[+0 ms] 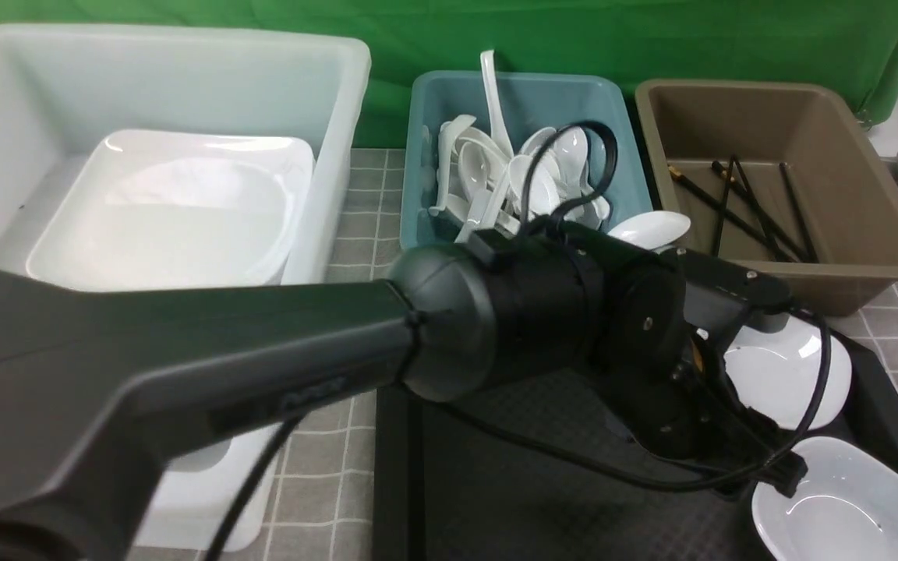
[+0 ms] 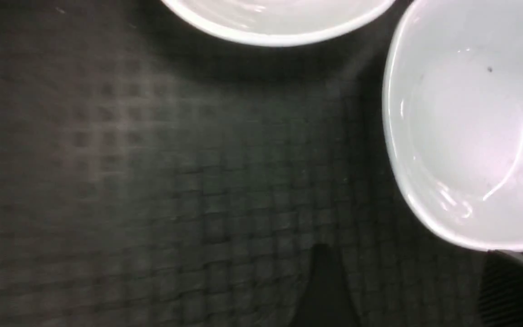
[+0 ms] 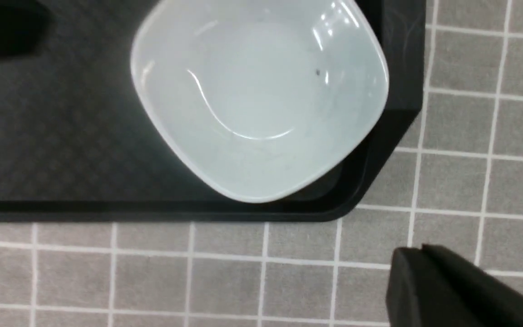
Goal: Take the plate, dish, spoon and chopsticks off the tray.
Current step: Use the right arm to grab a small plate from the dinner plate
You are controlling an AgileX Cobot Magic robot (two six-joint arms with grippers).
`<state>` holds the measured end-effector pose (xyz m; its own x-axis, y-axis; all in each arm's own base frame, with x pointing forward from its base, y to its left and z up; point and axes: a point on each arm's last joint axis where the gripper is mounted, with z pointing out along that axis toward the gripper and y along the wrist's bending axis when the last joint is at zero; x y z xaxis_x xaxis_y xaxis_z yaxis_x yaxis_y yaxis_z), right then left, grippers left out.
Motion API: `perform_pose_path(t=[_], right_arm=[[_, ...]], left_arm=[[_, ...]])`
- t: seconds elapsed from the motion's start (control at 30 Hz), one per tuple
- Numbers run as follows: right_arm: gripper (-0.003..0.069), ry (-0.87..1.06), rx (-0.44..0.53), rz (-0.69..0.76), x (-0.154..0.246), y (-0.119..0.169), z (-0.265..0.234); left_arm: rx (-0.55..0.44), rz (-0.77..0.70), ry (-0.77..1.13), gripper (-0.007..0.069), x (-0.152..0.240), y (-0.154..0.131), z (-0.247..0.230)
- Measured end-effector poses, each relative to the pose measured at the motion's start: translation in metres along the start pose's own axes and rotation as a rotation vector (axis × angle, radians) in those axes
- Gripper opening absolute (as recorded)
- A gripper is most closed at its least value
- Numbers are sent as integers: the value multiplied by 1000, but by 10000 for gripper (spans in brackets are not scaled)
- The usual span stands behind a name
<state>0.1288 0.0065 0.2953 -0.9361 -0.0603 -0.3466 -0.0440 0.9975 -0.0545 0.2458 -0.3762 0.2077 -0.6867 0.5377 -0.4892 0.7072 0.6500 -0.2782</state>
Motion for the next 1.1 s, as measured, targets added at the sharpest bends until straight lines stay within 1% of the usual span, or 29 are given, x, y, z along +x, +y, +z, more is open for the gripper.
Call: perform_pose_path(t=[0.07, 0.13, 0.17, 0.23, 0.27, 0.3, 0.37, 0.4, 0.43, 0.47, 0.53, 0.6, 0.7, 0.77, 0.8, 0.9, 0.97, 1.03, 1.07, 1.1], right_arm=[[28, -13, -8, 4, 1, 0, -2], [31, -17, -42, -12, 1, 4, -2], [31, -19, -42, -12, 1, 4, -2], [48, -50, -146, -74, -3, 13, -1], [50, -52, -168, -73, -4, 15, -1], [85, -87, -253, -133, -9, 24, 1], [167, -112, -336, -174, -17, 35, 6], [200, -124, -349, -181, -21, 38, 8], [281, -116, -368, -197, -27, 45, 14], [315, -109, -372, -207, -30, 49, 19], [411, -83, -362, -225, -37, 57, 31], [487, -28, -327, -250, -43, 67, 49], [539, 91, -221, -291, -47, 81, 81], [549, 150, -151, -285, -48, 88, 101], [551, 168, -132, -293, -48, 91, 108], [554, 197, -96, -286, -48, 100, 128], [549, 201, -92, -284, -49, 106, 137], [519, 210, -88, -278, -49, 109, 146], [514, 208, -89, -278, -49, 109, 146], [459, 213, -82, -271, -50, 109, 151]], left_arm=[[0, -6, 10, 456, 2, 1, 5], [-11, 3, 27, 447, 2, 4, 3], [-14, 4, 29, 445, 2, 4, 2], [-62, 9, 67, 353, 1, 16, -14], [-69, 5, 70, 353, 1, 19, -18], [-125, -1, 72, 243, -4, 35, -38], [-182, -39, 38, 119, -11, 58, -70], [-197, -49, 15, 70, -14, 63, -85], [-221, -90, -33, 40, -18, 78, -110], [-231, -109, -74, 22, -21, 84, -130], [-251, -146, -143, 10, -23, 96, -163], [-273, -180, -218, 6, -21, 105, -202], [-297, -194, -273, 6, -10, 108, -249], [-317, -154, -275, 6, 1, 105, -274], [-320, -139, -275, 6, 5, 103, -280], [-307, -40, -246, 6, 22, 95, -288], [-271, -5, -203, 6, 36, 92, -282], [-234, 4, -161, 6, 48, 91, -272], [-232, 5, -155, 6, 49, 91, -270], [-222, 29, -103, 6, 59, 94, -259]])
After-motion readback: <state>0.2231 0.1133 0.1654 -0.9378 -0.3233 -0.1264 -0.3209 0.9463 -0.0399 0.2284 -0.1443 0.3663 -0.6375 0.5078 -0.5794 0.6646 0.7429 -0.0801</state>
